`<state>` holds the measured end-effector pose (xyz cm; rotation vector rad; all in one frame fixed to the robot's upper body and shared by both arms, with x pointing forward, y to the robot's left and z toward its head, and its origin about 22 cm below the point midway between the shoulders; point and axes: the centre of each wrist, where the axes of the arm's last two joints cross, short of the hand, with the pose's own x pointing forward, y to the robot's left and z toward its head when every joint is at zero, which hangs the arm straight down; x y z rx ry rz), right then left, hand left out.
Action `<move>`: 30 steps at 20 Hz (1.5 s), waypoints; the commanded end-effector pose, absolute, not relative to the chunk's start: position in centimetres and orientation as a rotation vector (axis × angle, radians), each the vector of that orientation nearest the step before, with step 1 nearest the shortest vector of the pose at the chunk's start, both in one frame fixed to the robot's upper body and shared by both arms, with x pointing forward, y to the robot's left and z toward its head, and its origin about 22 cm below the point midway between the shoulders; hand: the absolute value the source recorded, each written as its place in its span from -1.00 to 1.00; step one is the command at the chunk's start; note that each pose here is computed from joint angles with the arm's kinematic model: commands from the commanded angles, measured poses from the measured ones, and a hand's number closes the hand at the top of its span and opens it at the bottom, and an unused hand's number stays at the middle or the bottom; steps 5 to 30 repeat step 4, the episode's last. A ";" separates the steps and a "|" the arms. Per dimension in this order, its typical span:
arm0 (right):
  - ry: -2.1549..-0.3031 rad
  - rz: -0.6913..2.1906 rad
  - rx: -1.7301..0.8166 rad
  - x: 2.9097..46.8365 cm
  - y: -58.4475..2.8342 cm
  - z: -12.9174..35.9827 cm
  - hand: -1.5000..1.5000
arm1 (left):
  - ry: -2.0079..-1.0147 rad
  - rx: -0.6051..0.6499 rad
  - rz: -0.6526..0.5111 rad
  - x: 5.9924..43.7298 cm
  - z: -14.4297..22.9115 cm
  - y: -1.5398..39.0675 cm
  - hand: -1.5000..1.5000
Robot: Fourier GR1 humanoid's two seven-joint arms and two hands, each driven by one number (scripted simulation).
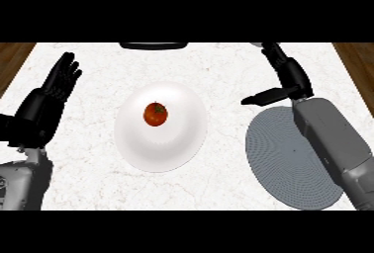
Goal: Pick the tomato from the placemat and place it in the plate
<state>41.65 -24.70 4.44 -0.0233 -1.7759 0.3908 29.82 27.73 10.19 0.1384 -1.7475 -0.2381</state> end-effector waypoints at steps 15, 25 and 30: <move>-1.824 0.429 -0.132 41.6 -27.3 4.0 -1.00 | -1.765 0.160 -0.242 29.9 9.7 28.0 0.00; -1.824 0.429 -0.132 41.6 -27.3 4.0 -1.00 | -1.765 0.160 -0.242 29.9 9.7 28.0 0.00; -1.824 0.429 -0.132 41.6 -27.3 4.0 -1.00 | -1.765 0.160 -0.242 29.9 9.7 28.0 0.00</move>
